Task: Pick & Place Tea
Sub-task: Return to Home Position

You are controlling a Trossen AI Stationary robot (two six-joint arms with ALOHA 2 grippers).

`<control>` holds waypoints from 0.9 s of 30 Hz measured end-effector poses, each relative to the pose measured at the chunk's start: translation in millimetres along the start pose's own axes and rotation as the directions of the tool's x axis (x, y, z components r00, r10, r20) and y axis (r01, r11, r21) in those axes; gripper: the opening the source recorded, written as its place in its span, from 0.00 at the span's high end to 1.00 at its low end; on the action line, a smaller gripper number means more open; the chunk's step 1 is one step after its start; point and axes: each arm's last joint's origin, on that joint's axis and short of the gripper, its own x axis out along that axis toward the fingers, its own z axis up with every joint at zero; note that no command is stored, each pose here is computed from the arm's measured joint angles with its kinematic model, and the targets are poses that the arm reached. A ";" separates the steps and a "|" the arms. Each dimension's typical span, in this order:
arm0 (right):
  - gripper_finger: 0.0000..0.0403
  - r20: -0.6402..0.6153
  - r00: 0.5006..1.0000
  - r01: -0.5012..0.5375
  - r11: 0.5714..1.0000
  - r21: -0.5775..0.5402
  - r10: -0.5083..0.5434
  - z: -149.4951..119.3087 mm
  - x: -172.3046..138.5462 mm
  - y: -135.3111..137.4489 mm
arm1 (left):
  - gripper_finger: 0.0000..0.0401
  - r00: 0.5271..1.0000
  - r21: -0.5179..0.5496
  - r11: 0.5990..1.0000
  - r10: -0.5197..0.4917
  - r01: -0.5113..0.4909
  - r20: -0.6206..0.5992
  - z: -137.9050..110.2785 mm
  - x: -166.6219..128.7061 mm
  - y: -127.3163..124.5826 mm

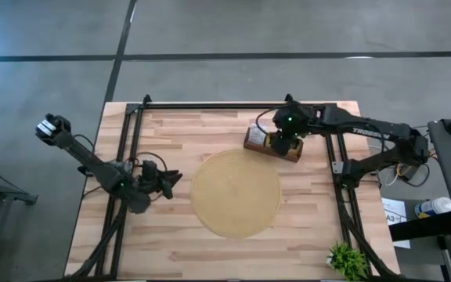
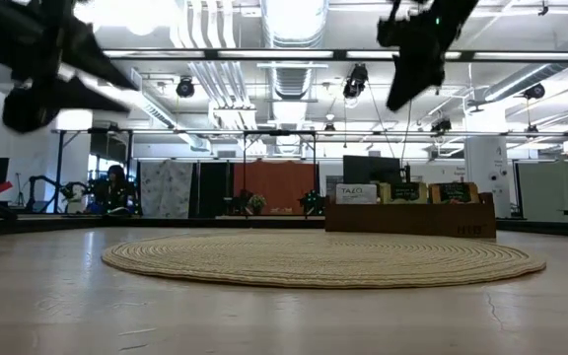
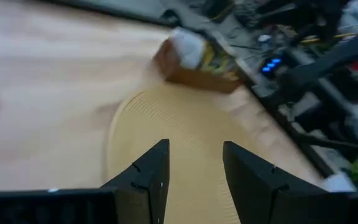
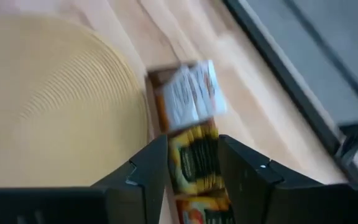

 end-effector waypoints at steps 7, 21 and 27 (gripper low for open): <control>0.68 0.241 0.967 -0.069 0.995 -0.072 0.084 9.4 -57.5 8.0 | 0.64 0.972 0.159 0.959 -0.232 0.237 -0.048 67.5 -22.7 -23.1; 0.70 0.490 0.863 -0.206 0.971 0.119 0.123 -67.3 -83.9 -10.4 | 0.64 0.892 0.325 0.831 -0.425 0.451 -0.151 123.1 12.9 4.7; 0.67 0.475 0.871 -0.240 0.952 0.188 0.125 -92.2 -68.8 -12.1 | 0.64 0.915 0.375 0.836 -0.390 0.400 -0.107 118.6 12.4 17.6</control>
